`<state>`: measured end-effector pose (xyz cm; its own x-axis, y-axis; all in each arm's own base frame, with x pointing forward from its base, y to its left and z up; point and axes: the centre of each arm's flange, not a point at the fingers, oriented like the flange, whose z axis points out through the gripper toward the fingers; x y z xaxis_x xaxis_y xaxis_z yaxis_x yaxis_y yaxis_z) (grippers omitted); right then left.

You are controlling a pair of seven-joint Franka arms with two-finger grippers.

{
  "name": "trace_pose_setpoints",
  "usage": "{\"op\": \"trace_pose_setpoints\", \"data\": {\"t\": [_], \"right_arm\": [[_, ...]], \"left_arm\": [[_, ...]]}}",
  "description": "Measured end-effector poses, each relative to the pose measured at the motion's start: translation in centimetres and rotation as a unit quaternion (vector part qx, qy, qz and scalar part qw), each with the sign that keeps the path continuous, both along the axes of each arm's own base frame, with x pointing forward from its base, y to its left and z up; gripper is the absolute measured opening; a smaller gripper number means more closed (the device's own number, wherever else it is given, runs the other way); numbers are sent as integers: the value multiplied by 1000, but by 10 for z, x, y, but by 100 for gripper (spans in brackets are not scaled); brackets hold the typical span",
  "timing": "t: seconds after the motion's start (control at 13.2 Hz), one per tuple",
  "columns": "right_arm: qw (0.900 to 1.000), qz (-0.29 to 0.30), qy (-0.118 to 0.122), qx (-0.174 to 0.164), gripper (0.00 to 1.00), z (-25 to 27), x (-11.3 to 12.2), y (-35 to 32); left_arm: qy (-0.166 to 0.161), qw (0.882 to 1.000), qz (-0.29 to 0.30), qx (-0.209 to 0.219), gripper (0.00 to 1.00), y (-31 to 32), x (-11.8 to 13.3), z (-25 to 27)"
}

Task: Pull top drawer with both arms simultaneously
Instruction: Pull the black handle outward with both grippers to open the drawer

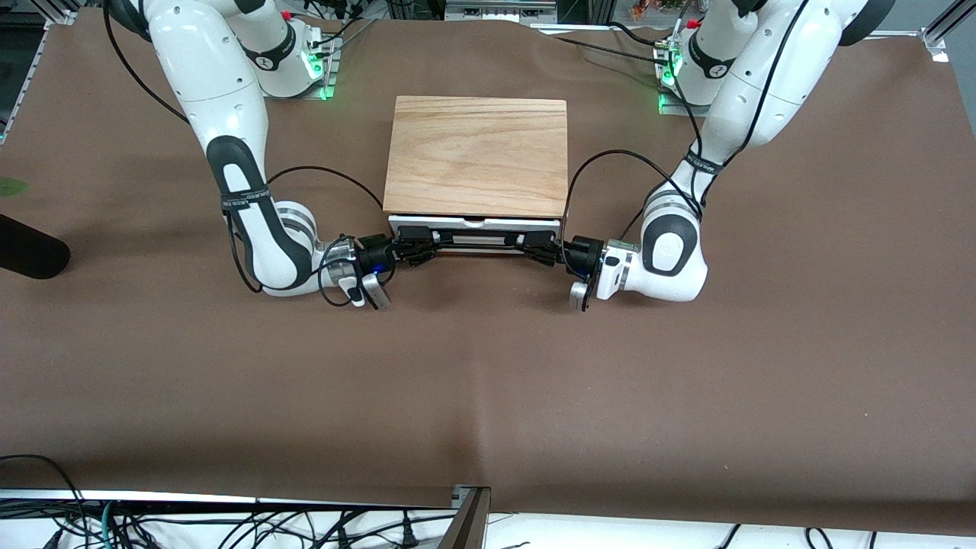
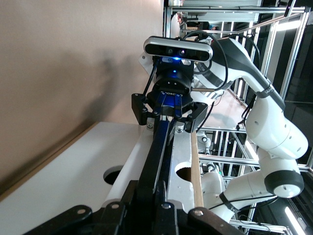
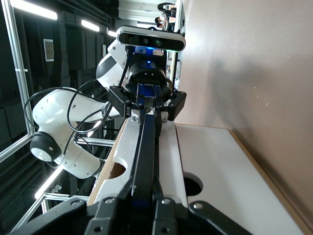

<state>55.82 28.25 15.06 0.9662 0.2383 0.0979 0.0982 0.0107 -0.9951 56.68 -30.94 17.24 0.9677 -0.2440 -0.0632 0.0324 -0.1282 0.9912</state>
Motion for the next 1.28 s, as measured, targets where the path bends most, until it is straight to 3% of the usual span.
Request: {"op": "trace_pose_setpoints", "data": {"t": [0.45, 1.28], "right_arm": [[1000, -13, 2, 6, 16, -1, 33, -2], [1000, -27, -7, 2, 16, 1, 74, -7]], "left_arm": [[12, 1000, 20, 6, 19, 0, 31, 3], [35, 998, 43, 8, 19, -2, 69, 6]]}}
